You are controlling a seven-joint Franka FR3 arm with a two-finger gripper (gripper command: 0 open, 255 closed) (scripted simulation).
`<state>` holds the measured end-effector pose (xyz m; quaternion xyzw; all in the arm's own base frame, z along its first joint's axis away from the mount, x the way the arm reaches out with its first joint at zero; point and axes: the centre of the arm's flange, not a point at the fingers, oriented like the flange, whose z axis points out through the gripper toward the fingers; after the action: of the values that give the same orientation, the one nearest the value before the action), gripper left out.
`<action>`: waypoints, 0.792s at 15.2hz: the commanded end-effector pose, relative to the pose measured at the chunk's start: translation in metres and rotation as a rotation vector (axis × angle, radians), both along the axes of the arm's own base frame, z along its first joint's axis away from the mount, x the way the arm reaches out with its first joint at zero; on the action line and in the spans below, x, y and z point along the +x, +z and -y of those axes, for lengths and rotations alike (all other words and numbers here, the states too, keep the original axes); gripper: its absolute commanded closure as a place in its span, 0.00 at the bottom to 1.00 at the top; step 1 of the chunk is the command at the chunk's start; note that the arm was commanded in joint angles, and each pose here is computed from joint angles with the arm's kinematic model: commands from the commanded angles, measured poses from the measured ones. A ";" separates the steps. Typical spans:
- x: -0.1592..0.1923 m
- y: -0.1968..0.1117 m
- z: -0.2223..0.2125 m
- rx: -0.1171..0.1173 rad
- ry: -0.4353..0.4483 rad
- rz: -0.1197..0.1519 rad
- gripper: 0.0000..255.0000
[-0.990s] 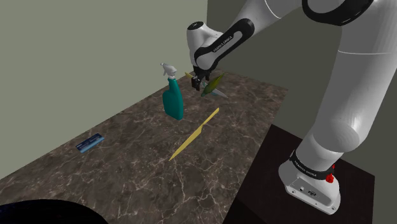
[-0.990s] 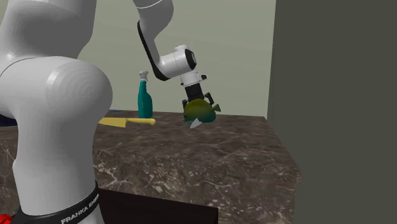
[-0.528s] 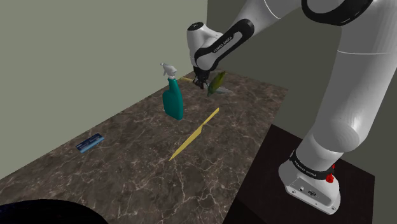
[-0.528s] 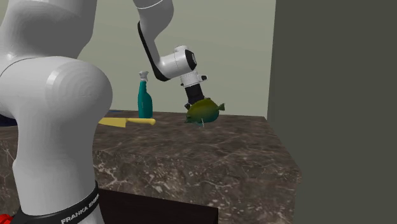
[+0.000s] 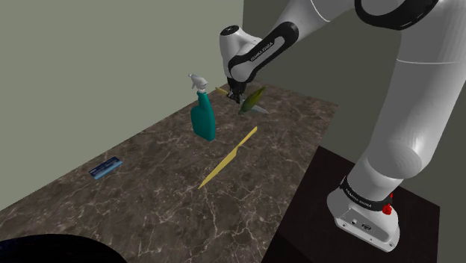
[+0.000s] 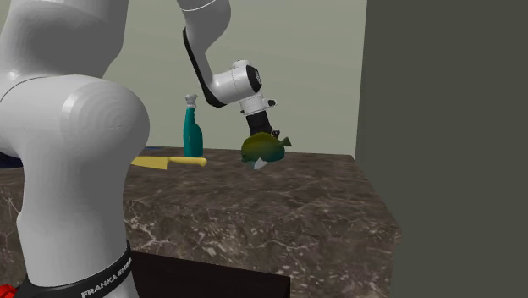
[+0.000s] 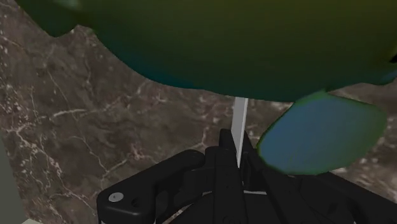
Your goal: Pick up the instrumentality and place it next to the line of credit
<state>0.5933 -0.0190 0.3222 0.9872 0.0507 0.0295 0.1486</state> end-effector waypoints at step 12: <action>0.000 0.066 0.000 0.000 0.000 -0.001 1.00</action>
<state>0.5931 -0.0187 0.3817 0.9872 0.0508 0.0289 0.1484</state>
